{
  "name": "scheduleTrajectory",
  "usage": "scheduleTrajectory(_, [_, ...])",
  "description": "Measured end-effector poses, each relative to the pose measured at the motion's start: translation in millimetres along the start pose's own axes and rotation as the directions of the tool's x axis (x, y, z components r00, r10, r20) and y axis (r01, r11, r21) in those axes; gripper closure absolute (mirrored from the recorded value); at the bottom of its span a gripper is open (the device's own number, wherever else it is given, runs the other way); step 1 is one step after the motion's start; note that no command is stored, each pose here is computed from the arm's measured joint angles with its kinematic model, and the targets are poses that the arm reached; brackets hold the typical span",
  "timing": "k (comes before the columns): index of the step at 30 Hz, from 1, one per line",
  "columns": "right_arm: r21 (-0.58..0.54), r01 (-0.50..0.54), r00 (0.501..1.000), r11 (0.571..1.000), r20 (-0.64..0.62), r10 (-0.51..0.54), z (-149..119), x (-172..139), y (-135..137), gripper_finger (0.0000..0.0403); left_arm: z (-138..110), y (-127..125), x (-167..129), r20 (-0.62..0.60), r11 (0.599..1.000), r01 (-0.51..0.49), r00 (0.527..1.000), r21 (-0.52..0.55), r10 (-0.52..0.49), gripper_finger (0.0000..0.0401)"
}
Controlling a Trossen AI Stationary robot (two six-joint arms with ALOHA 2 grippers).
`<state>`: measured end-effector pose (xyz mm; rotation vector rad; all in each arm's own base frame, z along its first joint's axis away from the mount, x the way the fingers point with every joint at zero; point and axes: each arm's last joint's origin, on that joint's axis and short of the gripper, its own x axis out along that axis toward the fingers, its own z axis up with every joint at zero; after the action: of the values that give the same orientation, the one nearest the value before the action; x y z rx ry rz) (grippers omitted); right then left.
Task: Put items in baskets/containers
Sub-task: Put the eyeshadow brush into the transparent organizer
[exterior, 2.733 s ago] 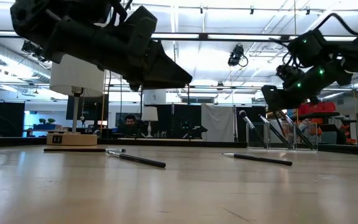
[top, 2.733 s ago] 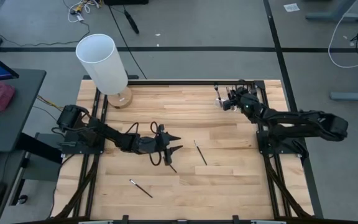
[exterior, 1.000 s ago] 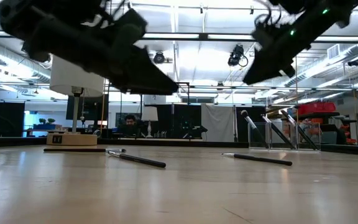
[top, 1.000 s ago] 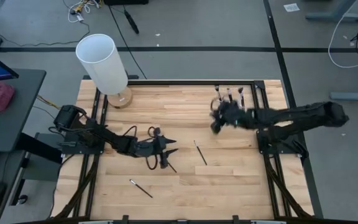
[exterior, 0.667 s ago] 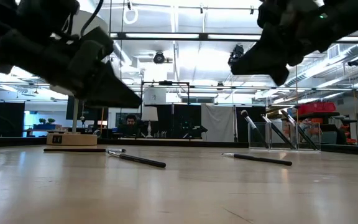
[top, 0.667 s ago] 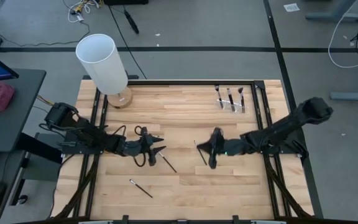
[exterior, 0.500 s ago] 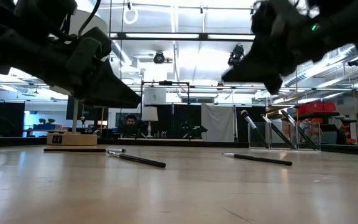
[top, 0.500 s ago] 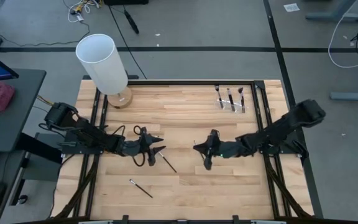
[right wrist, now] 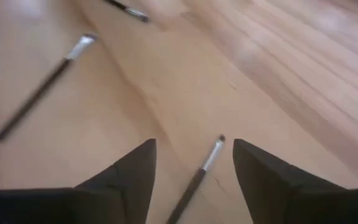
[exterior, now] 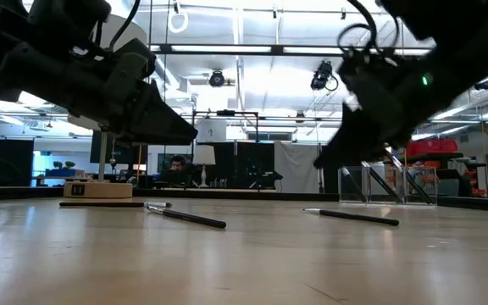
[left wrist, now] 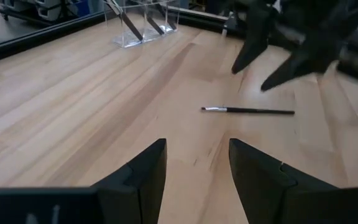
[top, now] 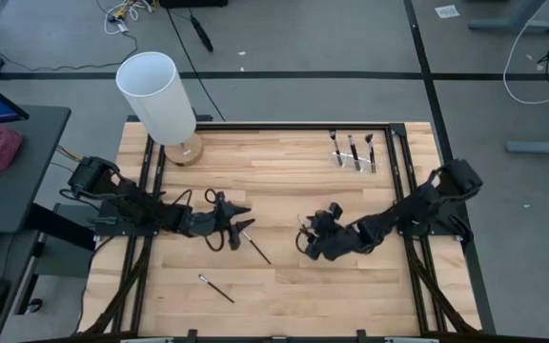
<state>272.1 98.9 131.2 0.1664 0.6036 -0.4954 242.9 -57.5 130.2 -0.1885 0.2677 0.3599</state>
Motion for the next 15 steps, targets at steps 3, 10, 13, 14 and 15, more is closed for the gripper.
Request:
scheduleTrajectory(3, [0.054,0.080,0.996,0.995,0.024,-0.081,-18,11,4,0.0179,1,2,2,0.005,1.000,-0.010,1.000,-0.006,0.011,0.0224])
scheduleTrajectory(10, [0.133,0.108,0.992,0.985,0.049,-0.115,-52,41,13,0.0199,3,7,5,0.012,0.999,-0.033,0.999,-0.015,0.033,0.0224])
scheduleTrajectory(13, [0.148,0.148,0.987,0.978,0.042,-0.156,-63,45,12,0.0218,4,9,6,0.015,0.999,-0.038,0.999,-0.019,0.039,0.0224])
scheduleTrajectory(14, [0.145,0.163,0.985,0.976,0.040,-0.171,-67,45,12,0.0224,4,9,6,0.015,0.999,-0.038,0.999,-0.020,0.038,0.0224])
scheduleTrajectory(15, [0.142,0.174,0.983,0.974,0.039,-0.181,-69,44,12,0.0231,4,9,6,0.015,0.999,-0.037,0.999,-0.020,0.038,0.0224])
